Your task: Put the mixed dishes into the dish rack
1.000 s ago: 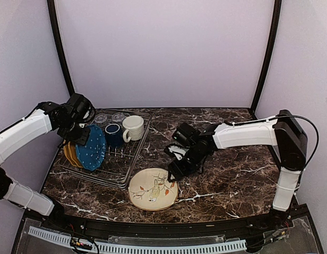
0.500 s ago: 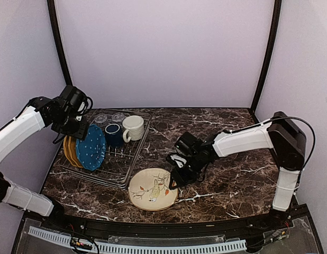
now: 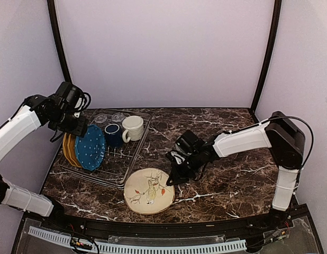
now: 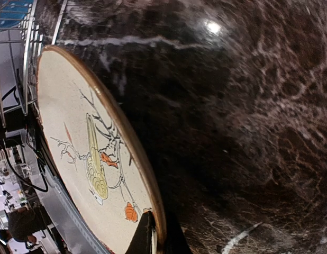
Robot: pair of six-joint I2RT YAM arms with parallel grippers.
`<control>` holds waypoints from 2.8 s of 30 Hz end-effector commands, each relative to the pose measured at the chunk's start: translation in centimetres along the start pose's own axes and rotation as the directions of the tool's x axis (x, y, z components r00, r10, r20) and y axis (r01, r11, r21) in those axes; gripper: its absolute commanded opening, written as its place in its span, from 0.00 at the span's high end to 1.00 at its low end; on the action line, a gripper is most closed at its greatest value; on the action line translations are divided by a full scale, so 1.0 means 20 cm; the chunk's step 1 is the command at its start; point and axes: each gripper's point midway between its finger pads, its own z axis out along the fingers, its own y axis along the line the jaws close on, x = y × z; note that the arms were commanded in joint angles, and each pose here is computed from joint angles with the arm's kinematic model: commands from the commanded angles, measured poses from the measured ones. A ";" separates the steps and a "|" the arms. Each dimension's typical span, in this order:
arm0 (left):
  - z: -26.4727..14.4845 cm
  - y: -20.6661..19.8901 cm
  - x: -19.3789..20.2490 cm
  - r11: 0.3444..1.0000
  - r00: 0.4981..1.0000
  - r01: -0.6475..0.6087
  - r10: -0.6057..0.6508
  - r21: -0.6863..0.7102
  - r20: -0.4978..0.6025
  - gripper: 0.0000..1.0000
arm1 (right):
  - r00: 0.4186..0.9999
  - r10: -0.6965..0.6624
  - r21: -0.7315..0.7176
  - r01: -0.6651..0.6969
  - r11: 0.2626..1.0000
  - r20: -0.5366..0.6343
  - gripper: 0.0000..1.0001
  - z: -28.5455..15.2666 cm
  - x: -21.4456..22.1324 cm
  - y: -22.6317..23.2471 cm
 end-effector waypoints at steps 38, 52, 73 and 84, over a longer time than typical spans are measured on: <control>-0.32 -0.93 -0.10 0.497 0.978 0.031 -0.195 0.867 0.077 0.14 | 0.877 -0.184 -0.196 0.296 0.935 0.443 1.00 -0.96 -0.45 0.48; -0.23 -1.17 0.01 0.353 0.989 0.128 -0.120 0.927 -0.090 0.26 | 0.865 -0.197 -0.263 0.345 0.901 0.461 1.00 -0.98 -0.48 0.56; -0.27 -1.20 -0.03 0.315 0.988 0.137 -0.106 0.939 -0.109 0.90 | 0.876 -0.204 -0.224 0.326 0.919 0.436 1.00 -0.89 -0.48 0.48; -0.35 -1.13 -0.11 0.331 0.985 0.080 -0.173 0.940 -0.023 0.99 | 0.885 -0.222 -0.237 0.338 0.911 0.408 0.63 -0.85 -0.45 0.46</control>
